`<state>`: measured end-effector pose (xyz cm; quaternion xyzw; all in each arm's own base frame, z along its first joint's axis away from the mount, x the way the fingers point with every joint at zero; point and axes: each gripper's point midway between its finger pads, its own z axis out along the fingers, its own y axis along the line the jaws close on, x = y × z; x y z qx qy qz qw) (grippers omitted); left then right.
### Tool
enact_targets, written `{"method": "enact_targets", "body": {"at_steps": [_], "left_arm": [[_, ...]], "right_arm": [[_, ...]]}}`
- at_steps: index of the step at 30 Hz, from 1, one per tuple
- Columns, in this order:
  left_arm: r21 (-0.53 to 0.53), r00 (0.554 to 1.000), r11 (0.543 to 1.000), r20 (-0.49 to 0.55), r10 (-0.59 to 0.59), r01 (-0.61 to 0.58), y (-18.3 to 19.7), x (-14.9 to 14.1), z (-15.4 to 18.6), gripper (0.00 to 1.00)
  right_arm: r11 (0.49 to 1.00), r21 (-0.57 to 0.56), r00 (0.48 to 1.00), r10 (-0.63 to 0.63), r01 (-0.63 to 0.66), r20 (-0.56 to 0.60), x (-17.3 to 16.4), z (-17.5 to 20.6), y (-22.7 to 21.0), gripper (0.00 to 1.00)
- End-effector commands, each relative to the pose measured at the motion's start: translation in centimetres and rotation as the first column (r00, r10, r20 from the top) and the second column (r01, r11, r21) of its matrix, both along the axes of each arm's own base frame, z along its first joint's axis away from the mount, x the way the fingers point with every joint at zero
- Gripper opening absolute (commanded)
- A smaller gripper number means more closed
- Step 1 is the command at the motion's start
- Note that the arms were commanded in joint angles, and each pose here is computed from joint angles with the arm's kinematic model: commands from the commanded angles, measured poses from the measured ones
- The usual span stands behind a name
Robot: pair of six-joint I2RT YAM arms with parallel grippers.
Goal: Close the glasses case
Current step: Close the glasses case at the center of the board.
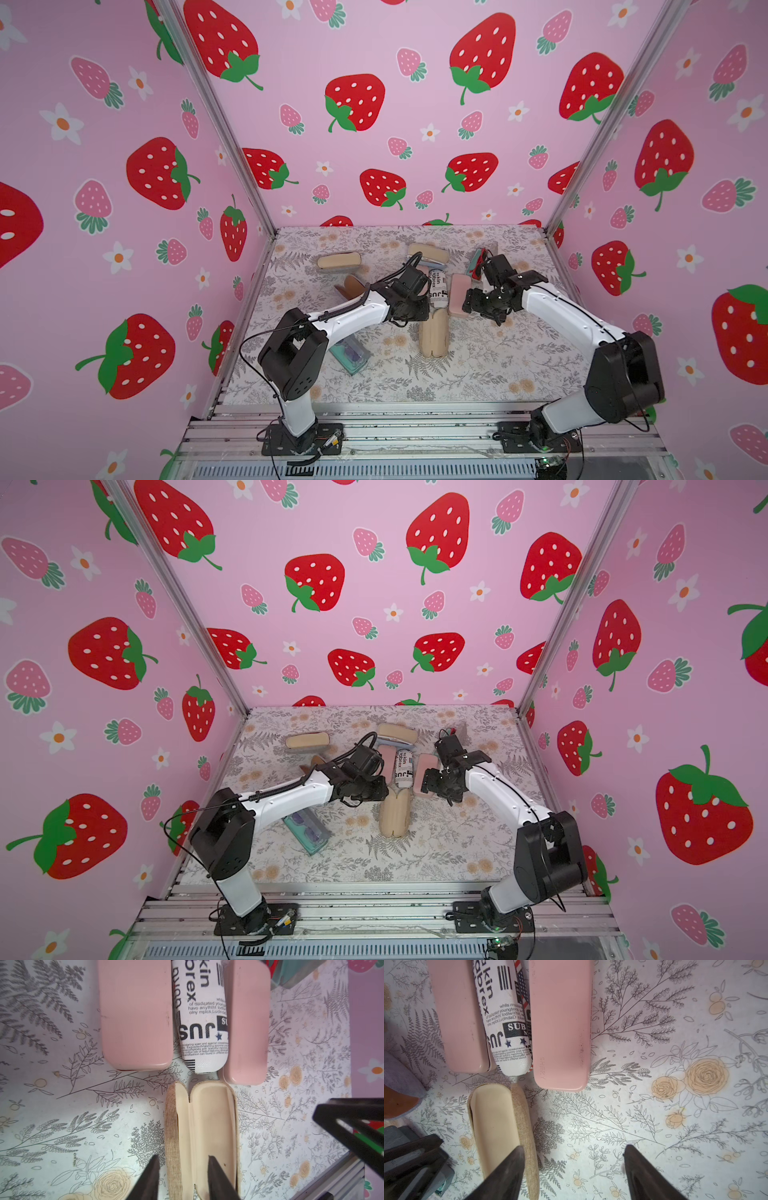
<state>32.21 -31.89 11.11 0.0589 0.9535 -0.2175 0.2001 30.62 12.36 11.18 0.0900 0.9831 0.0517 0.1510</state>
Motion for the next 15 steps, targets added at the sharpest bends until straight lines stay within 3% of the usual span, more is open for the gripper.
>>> {"method": "enact_targets", "body": {"at_steps": [1, 3, 5, 8, 15], "left_arm": [[0.02, 0.999, 1.0, 0.039, 0.012, -0.013, 1.3, 0.1, 1.5, 0.22], [0.022, 0.999, 1.0, 0.043, 0.019, -0.02, 2.1, -0.1, 1.5, 0.04], [0.031, 0.999, 0.999, 0.04, 0.03, -0.032, 3.1, -0.1, 1.1, 0.0], [0.04, 0.999, 0.998, 0.02, 0.047, -0.047, 4.4, -0.2, 0.0, 0.0], [0.042, 0.998, 0.998, -0.04, 0.053, -0.051, 5.0, -0.6, -3.2, 0.0]], "right_arm": [[0.999, 0.034, 1.0, 0.018, -0.018, -0.011, -1.1, 0.0, 0.9, 0.6], [0.998, 0.047, 0.999, 0.031, -0.029, -0.035, -1.7, -0.5, 1.5, 0.25], [0.997, 0.073, 0.999, 0.039, -0.037, -0.024, -1.4, -0.9, 2.3, 0.09], [0.995, 0.089, 0.998, 0.057, -0.053, -0.037, -1.6, -1.9, 3.3, 0.03], [0.994, 0.079, 0.994, 0.08, -0.074, -0.079, -2.1, -4.1, 5.1, 0.02]]}}
